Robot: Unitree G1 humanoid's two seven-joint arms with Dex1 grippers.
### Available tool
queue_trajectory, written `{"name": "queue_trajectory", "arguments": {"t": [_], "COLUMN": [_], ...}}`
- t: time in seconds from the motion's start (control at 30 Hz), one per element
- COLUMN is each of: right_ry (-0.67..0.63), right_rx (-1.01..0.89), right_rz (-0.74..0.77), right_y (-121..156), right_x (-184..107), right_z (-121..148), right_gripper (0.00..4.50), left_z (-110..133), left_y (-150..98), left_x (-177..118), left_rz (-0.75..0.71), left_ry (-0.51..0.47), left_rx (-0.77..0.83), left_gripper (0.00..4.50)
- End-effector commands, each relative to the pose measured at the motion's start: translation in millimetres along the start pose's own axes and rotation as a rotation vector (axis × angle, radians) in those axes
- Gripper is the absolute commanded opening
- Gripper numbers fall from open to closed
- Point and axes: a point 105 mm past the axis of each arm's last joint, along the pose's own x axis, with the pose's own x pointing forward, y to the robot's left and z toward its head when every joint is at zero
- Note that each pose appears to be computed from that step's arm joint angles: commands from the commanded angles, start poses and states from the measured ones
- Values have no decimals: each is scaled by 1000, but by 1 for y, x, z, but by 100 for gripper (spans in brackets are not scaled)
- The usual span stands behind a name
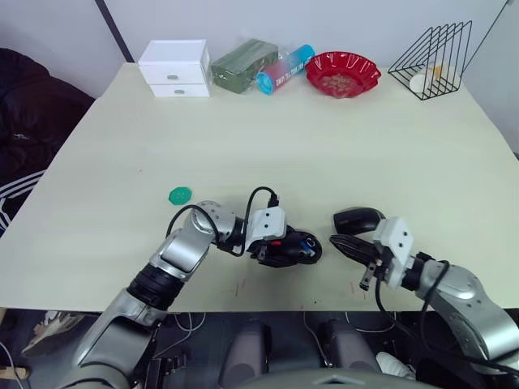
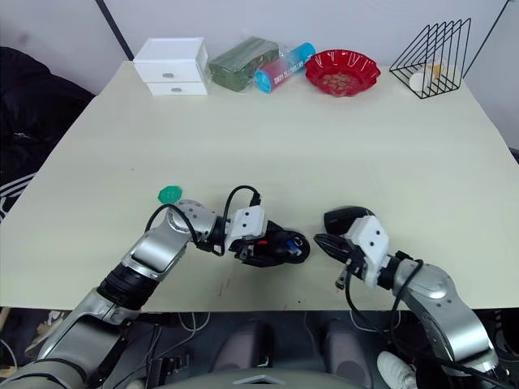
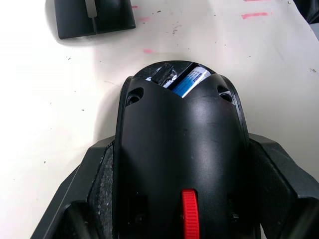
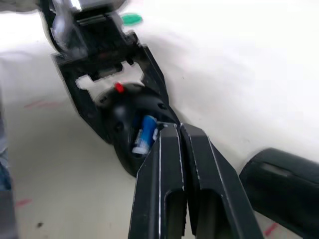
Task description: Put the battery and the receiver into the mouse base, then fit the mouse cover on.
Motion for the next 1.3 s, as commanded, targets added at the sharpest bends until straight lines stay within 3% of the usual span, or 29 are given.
{"name": "queue_trajectory", "arguments": {"t": [0.03,0.17,0.3,0.43,0.7,0.8,1.03,1.3], "right_ry": [-46,-49,-53,-36,-13,-23,-1,-3], "right_rx": [-58,-78,-85,-66,-104,-114,-105,-106], "right_rz": [13,20,34,58,103,133,188,203], "right_y": [-3,-13,-20,-43,-74,-78,-79,-77], "right_x": [-19,-55,-73,-110,-139,-144,-150,-149], "right_z": [12,10,13,18,24,25,21,20], "right_gripper": [10,10,10,10,10,72,448,448], "left_z": [-9,-9,-8,-10,-9,-9,-10,-6], "left_y": [2,2,3,3,2,3,3,3], "left_x": [-1,-1,-2,-5,-12,-15,-18,-17], "left_rz": [12,9,11,13,27,32,32,32], "left_ry": [43,44,45,57,69,77,85,76], "left_rx": [-16,-13,-11,-13,-33,-34,-38,-53], "left_gripper": [294,294,294,294,294,294,294,294]}}
